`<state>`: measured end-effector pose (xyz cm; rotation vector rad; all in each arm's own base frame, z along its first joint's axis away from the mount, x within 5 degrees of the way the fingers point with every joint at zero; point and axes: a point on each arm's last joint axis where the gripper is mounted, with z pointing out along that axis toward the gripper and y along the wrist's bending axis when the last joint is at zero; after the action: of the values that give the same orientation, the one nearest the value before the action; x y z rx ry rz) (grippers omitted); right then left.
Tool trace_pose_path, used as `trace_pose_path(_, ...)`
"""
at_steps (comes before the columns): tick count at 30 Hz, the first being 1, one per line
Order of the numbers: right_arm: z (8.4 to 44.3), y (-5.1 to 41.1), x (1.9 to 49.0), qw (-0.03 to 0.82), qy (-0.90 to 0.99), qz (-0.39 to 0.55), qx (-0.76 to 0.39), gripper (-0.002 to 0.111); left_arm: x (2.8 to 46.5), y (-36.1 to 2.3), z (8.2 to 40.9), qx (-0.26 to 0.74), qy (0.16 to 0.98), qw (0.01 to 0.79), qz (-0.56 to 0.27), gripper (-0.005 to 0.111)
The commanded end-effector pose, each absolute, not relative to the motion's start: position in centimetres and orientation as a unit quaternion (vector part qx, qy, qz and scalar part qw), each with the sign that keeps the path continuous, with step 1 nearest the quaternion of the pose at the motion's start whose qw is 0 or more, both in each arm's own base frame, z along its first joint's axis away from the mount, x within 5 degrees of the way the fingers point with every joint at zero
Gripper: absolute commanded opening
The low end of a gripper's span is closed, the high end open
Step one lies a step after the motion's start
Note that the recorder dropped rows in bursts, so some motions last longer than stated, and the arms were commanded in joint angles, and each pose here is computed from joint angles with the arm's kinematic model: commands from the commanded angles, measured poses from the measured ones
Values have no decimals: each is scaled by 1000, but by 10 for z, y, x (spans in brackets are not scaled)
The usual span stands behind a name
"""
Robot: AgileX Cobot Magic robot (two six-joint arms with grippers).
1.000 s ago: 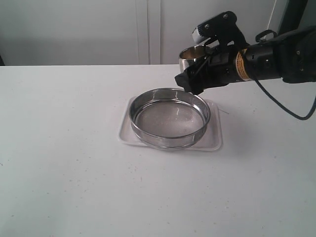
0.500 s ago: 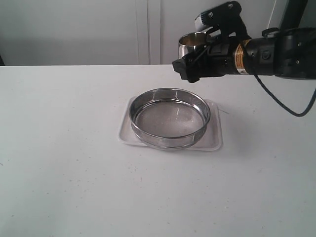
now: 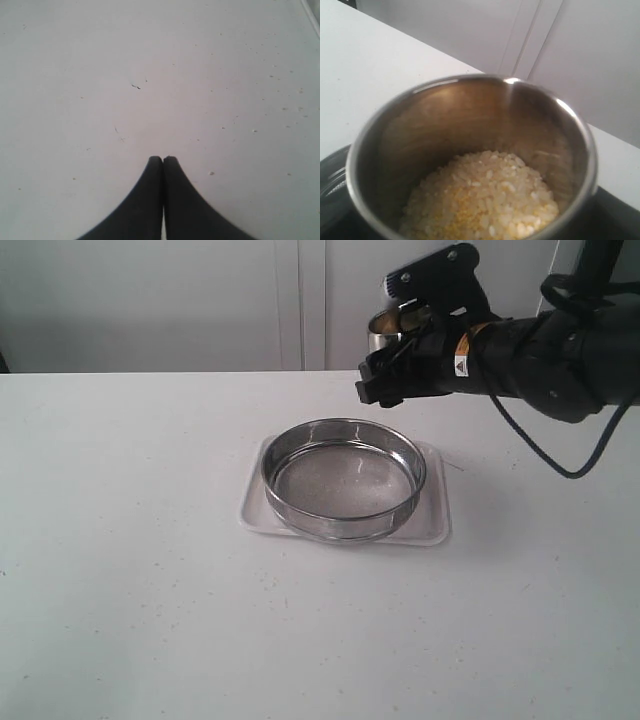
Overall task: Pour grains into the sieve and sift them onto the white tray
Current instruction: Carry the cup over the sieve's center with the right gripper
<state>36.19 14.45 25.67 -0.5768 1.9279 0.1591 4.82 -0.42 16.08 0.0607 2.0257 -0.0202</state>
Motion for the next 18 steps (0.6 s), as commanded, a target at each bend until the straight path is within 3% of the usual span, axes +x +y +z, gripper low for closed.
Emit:
trace_pose_path(1,258,147,359,519,811,40,-266,0,48,-4,158,22,850,526,-11,0)
trace_pose_path(18,244,143,356,461,825,-7,-325,0,48,-4,158,22,850,526,-11,0)
